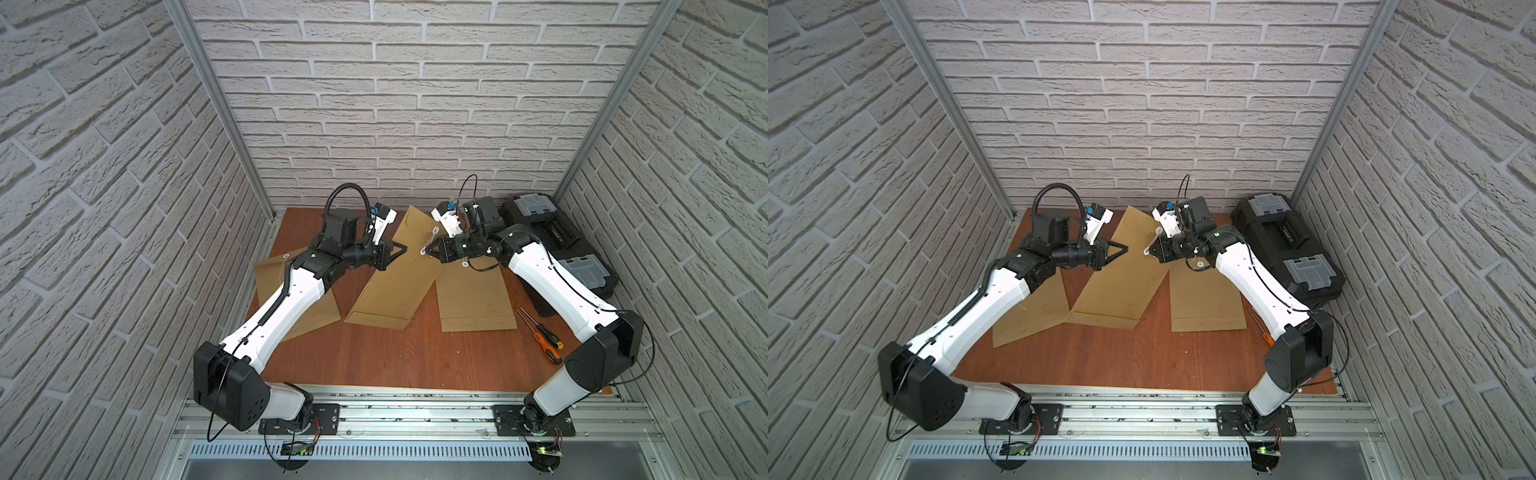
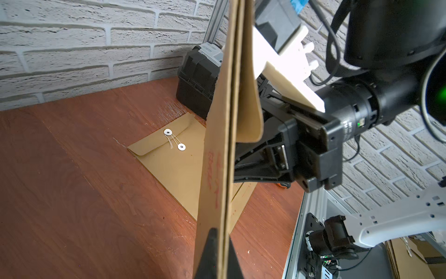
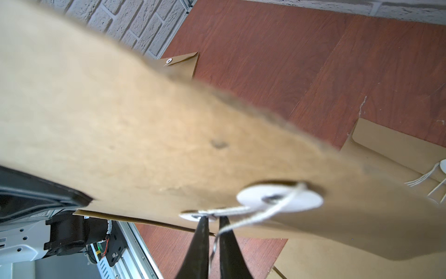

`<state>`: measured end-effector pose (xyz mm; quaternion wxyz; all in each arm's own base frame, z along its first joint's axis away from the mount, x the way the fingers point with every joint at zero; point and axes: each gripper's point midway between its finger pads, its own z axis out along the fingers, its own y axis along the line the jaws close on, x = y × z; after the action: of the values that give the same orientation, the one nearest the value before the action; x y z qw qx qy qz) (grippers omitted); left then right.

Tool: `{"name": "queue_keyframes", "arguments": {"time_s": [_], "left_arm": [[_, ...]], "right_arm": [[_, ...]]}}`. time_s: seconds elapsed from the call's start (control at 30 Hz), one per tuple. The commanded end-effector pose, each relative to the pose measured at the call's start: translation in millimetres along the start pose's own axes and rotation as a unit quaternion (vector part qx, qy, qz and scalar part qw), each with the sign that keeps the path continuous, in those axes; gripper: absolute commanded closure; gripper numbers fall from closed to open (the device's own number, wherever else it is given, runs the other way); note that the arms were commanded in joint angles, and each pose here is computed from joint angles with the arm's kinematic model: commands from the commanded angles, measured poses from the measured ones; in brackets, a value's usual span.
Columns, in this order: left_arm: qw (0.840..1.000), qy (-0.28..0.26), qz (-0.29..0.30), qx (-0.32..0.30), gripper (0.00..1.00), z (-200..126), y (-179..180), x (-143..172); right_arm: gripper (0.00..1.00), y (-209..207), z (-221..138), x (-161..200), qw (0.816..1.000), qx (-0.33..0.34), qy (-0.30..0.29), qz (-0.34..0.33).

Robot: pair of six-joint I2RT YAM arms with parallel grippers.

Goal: Close the mouth of the file bag
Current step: Close the file bag.

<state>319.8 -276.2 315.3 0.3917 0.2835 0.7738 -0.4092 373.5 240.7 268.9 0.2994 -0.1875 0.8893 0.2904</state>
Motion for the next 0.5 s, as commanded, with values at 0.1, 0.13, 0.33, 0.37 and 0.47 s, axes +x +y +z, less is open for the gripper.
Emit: {"name": "queue_keyframes", "arguments": {"time_s": [0.1,0.13,0.33,0.37,0.47], "left_arm": [[0.999,-0.039,0.036,0.011,1.0,-10,-16,-27],[0.999,-0.037,0.035,0.011,1.0,-9,-16,-26],[0.999,-0.035,0.036,0.01,1.0,-9,-15,-25],[0.999,-0.036,0.037,0.011,1.0,-10,-16,-26],[0.999,-0.035,0.037,0.011,1.0,-9,-16,-25]], "right_arm": [[0.89,7,-16,-22,0.998,-0.015,-0.066,-0.004],[0.89,6,-15,-22,0.998,-0.015,-0.068,-0.001],[0.89,4,-18,-19,0.997,-0.024,-0.076,0.01],[0.88,3,-19,-19,0.997,-0.024,-0.077,0.012],[0.87,-2,-18,-16,0.997,-0.023,-0.077,0.018]]}}
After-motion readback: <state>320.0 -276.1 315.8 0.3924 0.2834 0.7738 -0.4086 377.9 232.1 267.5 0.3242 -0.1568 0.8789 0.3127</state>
